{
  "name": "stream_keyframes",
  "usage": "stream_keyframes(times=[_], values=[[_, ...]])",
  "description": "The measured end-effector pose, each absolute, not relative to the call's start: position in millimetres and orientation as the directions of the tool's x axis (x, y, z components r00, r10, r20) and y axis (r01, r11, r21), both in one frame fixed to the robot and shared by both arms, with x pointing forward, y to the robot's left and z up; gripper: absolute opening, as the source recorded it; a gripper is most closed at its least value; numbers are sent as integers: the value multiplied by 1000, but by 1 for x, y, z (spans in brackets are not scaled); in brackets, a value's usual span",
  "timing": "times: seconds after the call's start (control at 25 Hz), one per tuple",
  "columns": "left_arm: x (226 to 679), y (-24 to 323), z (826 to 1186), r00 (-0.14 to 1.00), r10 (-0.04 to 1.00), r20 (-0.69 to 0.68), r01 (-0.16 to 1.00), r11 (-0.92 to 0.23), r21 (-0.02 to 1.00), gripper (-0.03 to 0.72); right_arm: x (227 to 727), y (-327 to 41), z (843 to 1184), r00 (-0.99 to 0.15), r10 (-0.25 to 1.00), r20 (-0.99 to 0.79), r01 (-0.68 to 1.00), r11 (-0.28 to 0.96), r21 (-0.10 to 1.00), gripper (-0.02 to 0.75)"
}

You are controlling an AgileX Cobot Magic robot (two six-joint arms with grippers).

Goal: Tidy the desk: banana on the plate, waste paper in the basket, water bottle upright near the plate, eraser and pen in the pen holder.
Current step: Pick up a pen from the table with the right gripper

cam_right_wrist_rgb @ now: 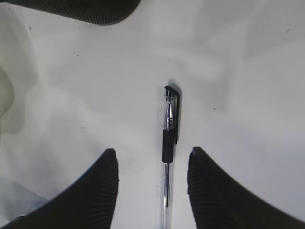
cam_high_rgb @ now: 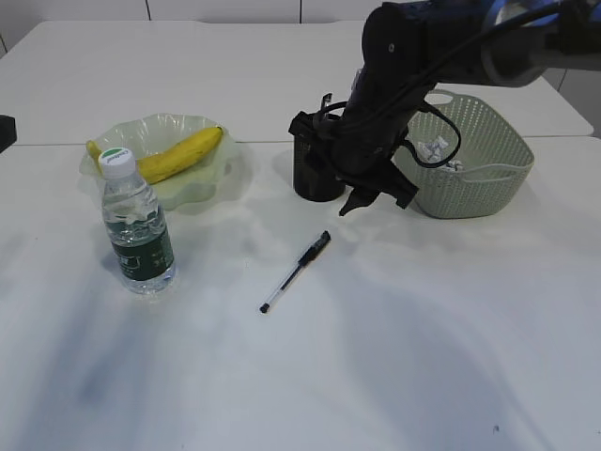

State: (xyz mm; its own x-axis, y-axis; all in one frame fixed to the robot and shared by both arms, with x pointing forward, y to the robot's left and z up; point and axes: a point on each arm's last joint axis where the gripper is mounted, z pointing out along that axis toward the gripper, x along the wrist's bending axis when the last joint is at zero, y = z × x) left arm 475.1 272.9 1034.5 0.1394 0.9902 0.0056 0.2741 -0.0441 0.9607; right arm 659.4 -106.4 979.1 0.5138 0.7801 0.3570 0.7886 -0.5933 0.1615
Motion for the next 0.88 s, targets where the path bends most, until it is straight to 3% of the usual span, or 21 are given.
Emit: stream_keyframes(times=[0.48,0.88], values=[[475,274,1035,125,992,-17,277,-18,961,435,659,-107,992,511,814,275,800,-568,193,356],[475,274,1033,123,992,-18,290,-18,957,435,675,-85,996,495,837,233,821,-538,189,351]])
